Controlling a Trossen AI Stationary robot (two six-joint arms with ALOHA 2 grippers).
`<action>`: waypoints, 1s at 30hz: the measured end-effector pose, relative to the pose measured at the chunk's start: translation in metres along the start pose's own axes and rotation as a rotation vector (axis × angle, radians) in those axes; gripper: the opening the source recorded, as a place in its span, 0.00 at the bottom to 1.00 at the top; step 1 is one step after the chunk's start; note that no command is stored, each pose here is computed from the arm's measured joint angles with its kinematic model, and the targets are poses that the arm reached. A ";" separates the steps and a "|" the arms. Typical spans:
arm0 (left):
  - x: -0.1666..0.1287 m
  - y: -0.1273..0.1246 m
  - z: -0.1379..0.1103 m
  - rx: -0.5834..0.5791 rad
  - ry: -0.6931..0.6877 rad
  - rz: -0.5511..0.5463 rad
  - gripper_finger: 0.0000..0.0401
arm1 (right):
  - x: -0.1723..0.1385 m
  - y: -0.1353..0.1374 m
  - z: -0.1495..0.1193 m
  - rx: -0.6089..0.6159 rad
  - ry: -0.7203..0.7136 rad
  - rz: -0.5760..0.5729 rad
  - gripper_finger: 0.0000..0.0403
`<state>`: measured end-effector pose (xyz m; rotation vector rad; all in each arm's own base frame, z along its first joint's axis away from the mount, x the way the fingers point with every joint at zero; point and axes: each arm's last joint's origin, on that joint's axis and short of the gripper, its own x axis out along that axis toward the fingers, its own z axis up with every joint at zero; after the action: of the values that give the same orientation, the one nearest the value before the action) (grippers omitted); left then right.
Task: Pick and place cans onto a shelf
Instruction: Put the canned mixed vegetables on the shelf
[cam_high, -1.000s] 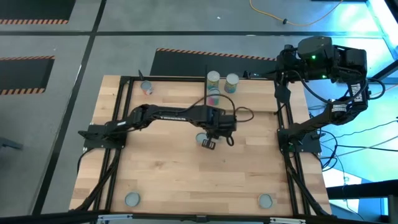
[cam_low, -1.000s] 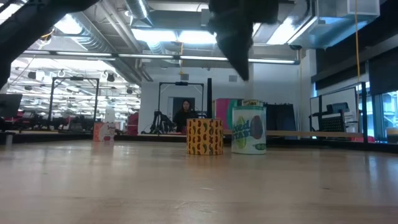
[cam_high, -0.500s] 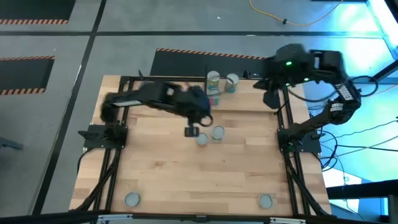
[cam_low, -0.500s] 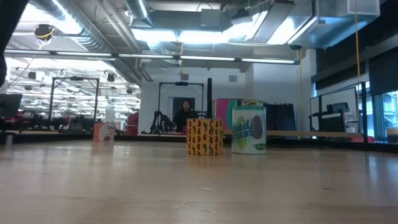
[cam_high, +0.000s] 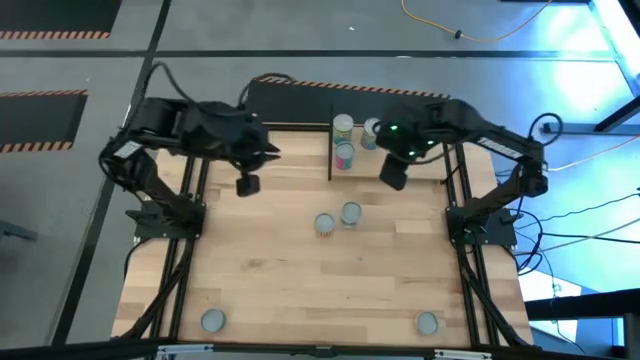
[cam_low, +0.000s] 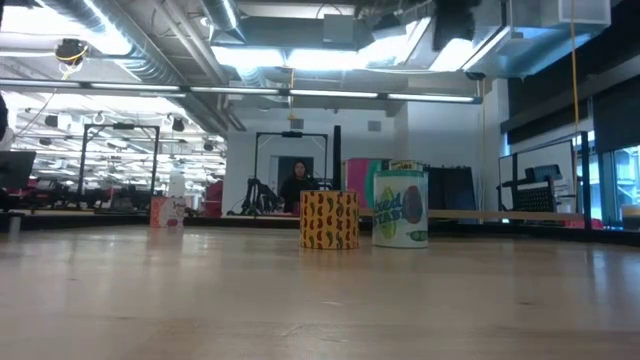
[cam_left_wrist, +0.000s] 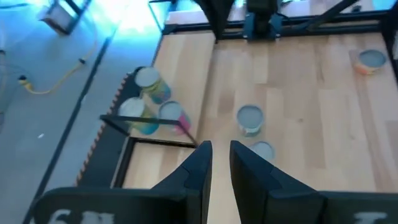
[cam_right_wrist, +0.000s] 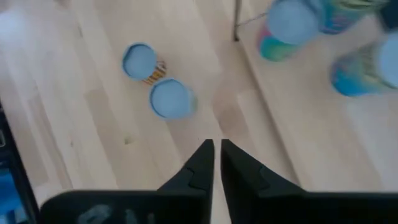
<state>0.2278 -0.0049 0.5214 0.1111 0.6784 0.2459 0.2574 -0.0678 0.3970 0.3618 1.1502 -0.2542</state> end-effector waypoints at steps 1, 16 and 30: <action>-0.005 0.002 -0.002 0.000 -0.002 0.011 0.13 | 0.008 0.000 0.003 -0.007 0.003 0.016 0.10; -0.026 0.010 -0.014 0.003 0.006 0.046 0.13 | 0.114 -0.002 0.031 0.147 0.256 0.061 0.19; -0.026 0.010 -0.013 0.002 0.004 0.045 0.13 | 0.180 0.007 0.040 0.079 0.385 0.096 0.19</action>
<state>0.1979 -0.0018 0.5286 0.1284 0.6806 0.2883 0.3633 -0.0799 0.2466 0.5509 1.4992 -0.1488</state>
